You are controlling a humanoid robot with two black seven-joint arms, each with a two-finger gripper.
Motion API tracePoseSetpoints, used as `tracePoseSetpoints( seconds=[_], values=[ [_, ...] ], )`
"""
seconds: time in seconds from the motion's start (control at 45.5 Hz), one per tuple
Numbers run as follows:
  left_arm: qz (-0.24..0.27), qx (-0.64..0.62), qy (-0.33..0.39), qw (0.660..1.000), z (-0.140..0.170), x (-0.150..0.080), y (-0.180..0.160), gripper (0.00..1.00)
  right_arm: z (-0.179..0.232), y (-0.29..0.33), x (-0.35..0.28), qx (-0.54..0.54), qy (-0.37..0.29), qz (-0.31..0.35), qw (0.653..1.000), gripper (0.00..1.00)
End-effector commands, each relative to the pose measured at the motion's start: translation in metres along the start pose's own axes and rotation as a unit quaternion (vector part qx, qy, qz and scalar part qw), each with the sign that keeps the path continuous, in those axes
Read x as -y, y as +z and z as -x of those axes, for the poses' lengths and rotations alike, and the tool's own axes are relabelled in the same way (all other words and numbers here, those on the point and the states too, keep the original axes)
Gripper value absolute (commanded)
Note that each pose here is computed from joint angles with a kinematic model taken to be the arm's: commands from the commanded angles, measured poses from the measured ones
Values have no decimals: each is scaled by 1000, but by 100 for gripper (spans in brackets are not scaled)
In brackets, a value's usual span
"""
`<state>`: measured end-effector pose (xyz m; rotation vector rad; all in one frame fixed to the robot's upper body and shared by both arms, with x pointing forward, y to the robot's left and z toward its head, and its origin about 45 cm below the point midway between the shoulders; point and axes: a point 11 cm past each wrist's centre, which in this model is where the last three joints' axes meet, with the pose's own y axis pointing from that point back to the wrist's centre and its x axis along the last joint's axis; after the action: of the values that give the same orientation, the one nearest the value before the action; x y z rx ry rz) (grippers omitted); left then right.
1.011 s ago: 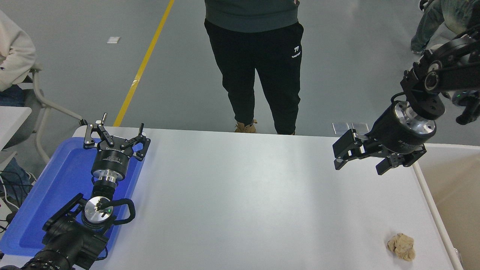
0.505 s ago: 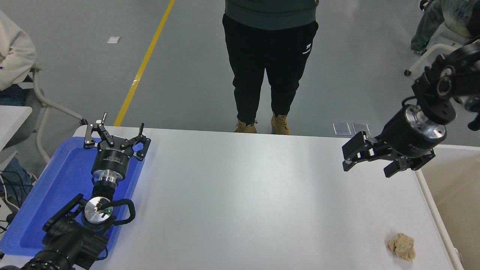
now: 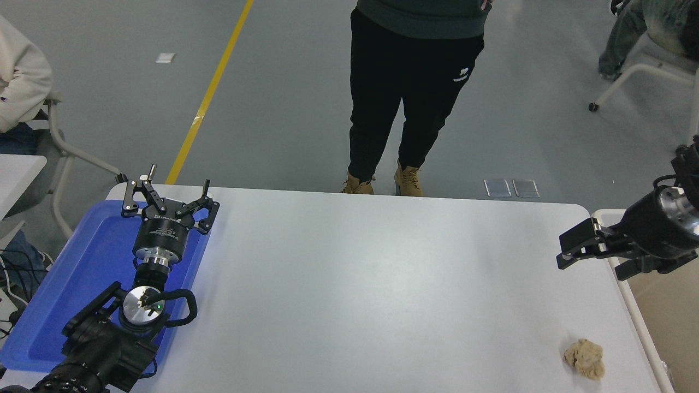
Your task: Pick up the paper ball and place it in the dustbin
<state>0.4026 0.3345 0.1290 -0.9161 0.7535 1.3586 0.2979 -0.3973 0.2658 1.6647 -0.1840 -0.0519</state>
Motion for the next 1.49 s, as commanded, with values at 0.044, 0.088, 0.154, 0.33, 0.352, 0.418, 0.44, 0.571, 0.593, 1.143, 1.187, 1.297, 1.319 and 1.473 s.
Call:
tracePoseSetpoints(
  seconds=[0.044, 0.088, 0.154, 0.33, 0.352, 0.418, 0.44, 0.571, 0.593, 1.143, 1.187, 1.297, 1.319, 1.473],
  values=[
    [0, 0, 0, 1000, 0, 0, 0, 100, 30, 58, 49, -7, 2, 31, 1000, 100],
    [0, 0, 0, 1000, 0, 0, 0, 100, 32, 65, 58, -11, 8, 38, 999, 100],
    [1, 0, 0, 1000, 0, 0, 0, 100, 37, 77, 72, -19, 13, 51, 998, 100],
    [1, 0, 0, 1000, 0, 0, 0, 100, 52, 95, 115, -22, 32, 58, 998, 100],
    [1, 0, 0, 1000, 0, 0, 0, 100, 52, 96, 119, -24, 33, 59, 997, 100],
    [1, 0, 0, 1000, 0, 0, 0, 100, 57, 98, 132, -34, 27, 63, 997, 100],
    [0, 0, 0, 1000, 0, 0, 0, 100, 59, 96, 138, -40, 23, 61, 997, 100],
    [0, 0, 0, 1000, 0, 0, 0, 100, 64, 89, 149, -40, 21, 49, 998, 100],
    [1, 0, 0, 1000, 0, 0, 0, 100, 65, 88, 151, -40, 22, 47, 998, 100],
    [0, 0, 0, 1000, 0, 0, 0, 100, 65, 80, 179, -51, 45, 45, 997, 99],
    [1, 0, 0, 1000, 0, 0, 0, 100, 65, 82, 179, -52, 48, 48, 996, 99],
    [0, 0, 0, 1000, 0, 0, 0, 100, 68, 80, 184, -54, 46, 45, 996, 95],
    [1, 0, 0, 1000, 0, 0, 0, 100, 69, 79, 184, -55, 45, 44, 996, 94],
    [1, 0, 0, 1000, 0, 0, 0, 100, 73, 80, 187, -52, 43, 41, 997, 48]
  ],
)
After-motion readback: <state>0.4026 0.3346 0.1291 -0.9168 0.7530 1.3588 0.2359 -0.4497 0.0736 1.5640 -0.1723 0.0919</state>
